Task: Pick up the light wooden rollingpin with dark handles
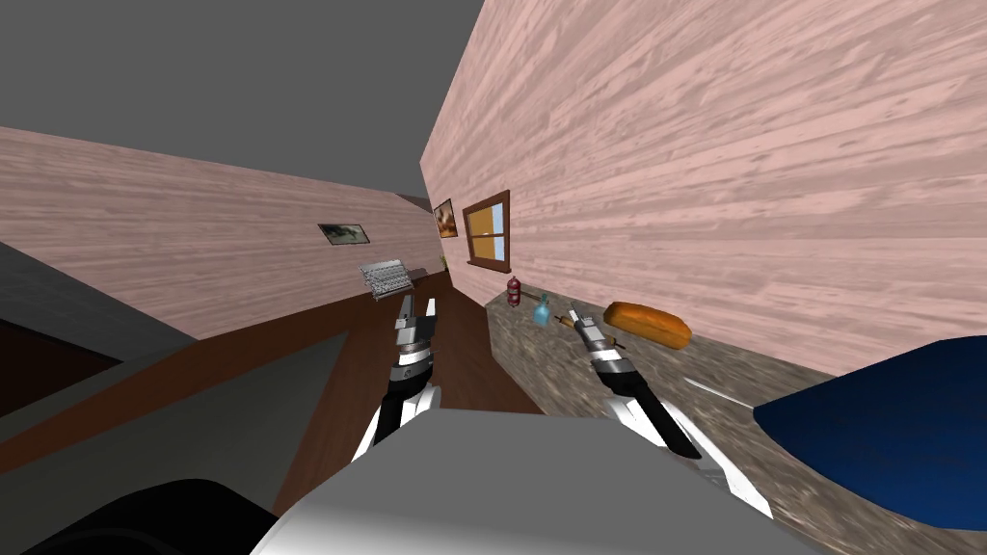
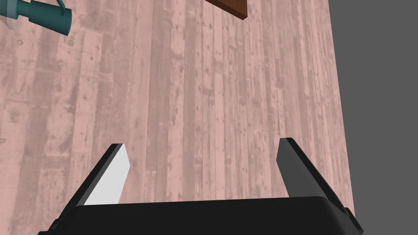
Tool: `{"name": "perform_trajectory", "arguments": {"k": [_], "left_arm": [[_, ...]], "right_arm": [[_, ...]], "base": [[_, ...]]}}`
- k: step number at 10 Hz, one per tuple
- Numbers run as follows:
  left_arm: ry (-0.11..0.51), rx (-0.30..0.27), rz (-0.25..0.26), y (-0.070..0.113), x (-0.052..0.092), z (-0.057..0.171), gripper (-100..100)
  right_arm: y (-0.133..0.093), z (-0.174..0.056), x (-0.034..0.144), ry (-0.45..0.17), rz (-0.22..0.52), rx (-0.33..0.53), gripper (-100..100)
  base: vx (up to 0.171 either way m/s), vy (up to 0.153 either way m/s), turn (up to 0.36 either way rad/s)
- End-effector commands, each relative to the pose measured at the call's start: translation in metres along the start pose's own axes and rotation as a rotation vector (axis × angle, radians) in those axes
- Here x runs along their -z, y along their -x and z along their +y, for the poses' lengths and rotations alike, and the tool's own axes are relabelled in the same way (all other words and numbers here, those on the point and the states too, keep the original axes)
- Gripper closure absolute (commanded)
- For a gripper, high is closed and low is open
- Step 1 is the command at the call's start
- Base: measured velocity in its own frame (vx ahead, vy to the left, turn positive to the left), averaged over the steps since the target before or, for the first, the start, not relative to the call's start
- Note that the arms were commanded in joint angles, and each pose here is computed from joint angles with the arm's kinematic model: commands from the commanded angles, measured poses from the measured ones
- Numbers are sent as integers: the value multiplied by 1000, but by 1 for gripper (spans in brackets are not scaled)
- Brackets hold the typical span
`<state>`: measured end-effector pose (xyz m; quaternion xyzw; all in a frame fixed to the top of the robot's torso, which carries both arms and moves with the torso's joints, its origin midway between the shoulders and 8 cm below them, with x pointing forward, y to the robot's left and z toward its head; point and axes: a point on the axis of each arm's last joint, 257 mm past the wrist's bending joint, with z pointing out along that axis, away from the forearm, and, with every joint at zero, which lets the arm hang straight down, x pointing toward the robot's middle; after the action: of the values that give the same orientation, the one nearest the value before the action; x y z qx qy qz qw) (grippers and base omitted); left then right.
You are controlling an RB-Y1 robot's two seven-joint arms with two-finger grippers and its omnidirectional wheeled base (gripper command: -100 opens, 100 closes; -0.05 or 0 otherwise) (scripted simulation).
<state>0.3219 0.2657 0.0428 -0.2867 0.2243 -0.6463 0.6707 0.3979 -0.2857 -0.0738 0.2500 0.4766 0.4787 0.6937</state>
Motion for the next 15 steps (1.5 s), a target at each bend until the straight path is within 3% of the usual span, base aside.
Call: {"name": "perform_trajectory", "arguments": {"k": [1, 4, 6, 9, 10, 11, 15], "left_arm": [[0, 0, 0, 0, 0, 0, 0], [0, 0, 0, 0, 0, 0, 0], [0, 0, 0, 0, 0, 0, 0], [0, 0, 0, 0, 0, 0, 0], [0, 0, 0, 0, 0, 0, 0], [0, 0, 0, 0, 0, 0, 0], [0, 0, 0, 0, 0, 0, 0]], "right_arm": [[4, -23, 6, -48, 40, 81, -100], [8, -39, 8, -74, 84, 152, -100], [20, -71, 15, -134, 133, 265, -100], [29, -87, 18, -160, 179, 344, -100], [38, -103, 23, -190, 208, 405, -100], [38, -103, 23, -189, 213, 411, -100], [69, -151, 42, -280, 321, 614, -100]], "base": [[34, 108, 9], [15, 64, 3], [23, 74, 12], [23, 74, 8], [31, 45, 20], [28, 41, 12], [36, 71, 29]]}}
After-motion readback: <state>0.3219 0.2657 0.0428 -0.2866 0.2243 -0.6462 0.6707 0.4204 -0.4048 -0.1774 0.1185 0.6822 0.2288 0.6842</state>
